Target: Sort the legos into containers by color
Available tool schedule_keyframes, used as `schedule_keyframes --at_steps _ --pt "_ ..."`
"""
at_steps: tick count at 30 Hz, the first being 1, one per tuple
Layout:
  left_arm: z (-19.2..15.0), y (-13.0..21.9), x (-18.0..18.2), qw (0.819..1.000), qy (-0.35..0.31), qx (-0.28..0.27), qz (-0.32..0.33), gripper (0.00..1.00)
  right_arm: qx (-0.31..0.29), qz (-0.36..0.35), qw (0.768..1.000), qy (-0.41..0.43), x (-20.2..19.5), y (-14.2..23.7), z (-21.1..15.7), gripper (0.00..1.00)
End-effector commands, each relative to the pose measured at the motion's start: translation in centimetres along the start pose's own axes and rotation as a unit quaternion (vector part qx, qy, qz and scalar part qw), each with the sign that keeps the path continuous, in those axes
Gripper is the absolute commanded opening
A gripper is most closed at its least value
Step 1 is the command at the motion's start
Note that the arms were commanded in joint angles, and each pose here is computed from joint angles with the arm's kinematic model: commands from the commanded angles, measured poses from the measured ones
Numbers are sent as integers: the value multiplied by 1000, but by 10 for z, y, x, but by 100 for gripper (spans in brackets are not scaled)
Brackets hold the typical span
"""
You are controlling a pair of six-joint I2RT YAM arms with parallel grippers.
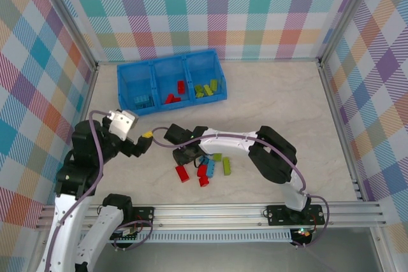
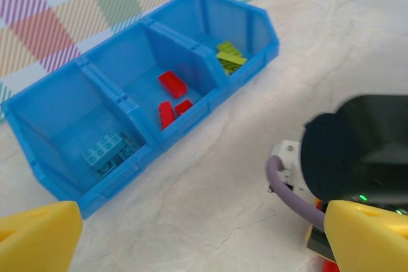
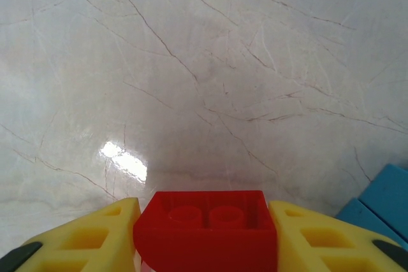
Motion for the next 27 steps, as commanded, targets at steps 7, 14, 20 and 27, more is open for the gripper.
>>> schedule_keyframes --at_steps 7,14,20,27 --pt "2 4 -12 996 -44 -55 -60 100 -94 24 994 -48 -38 59 26 41" --pt "13 2 -18 986 -34 -107 -125 100 -259 20 963 -72 -86 118 82 38" --pt "15 4 -22 981 -32 -118 -153 100 -326 12 943 -65 -90 100 157 38" --pt "16 -1 -17 982 61 -123 -130 100 -319 -2 946 -52 -89 41 211 43"
Point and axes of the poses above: each hand's point on the last joint's axis, 136 mm out from that joint toward the fingers, its own y axis back along the fingers, its own x axis along the line the jaws close on, z = x × y, the point moved 10 cm from there along y, back along the fingers, and after that the axes turned 2 degrees about y, right-handed, at the moved point
